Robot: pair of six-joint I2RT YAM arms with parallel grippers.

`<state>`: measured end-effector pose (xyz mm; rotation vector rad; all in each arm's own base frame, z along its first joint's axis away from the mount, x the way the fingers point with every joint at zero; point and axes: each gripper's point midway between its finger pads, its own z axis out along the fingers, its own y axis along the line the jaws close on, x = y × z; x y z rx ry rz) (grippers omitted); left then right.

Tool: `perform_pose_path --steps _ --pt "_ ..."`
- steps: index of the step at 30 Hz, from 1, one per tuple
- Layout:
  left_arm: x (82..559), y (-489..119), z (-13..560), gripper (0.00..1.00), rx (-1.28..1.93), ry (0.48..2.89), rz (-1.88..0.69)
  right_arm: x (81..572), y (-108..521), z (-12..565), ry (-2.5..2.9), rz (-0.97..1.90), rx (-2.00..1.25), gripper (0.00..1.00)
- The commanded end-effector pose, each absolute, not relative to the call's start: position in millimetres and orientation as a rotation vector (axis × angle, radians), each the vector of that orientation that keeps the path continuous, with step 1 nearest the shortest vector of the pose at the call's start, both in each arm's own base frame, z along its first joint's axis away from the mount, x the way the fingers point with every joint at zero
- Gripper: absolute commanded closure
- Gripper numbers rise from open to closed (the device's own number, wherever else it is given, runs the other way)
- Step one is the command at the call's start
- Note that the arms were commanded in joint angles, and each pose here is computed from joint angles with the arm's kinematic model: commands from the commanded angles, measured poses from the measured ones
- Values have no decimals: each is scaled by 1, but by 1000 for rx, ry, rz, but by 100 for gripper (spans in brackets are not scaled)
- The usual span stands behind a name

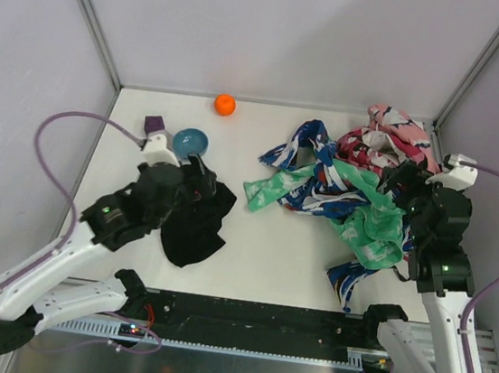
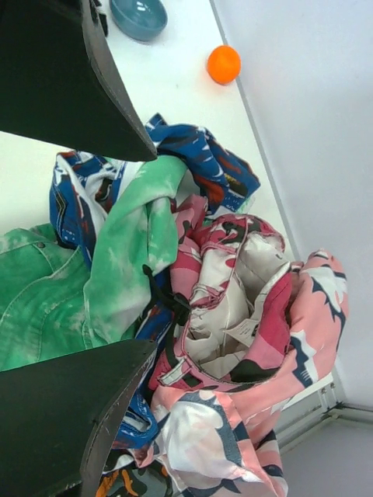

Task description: Pick out a specific cloth from the pile

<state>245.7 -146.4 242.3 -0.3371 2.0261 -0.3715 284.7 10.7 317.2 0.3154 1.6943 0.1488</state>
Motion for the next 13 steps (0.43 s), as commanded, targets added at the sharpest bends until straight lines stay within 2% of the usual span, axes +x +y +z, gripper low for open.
perform_pose_path --steps 1,5,13 --pt "240 -122 308 0 -306 1859 -390 272 17 339 1598 218 302 1" --pt "235 -124 319 0 -257 1846 -419 262 18 339 1558 241 295 1" --pt "234 -131 304 0 -248 1886 -438 248 13 331 1506 246 321 1"
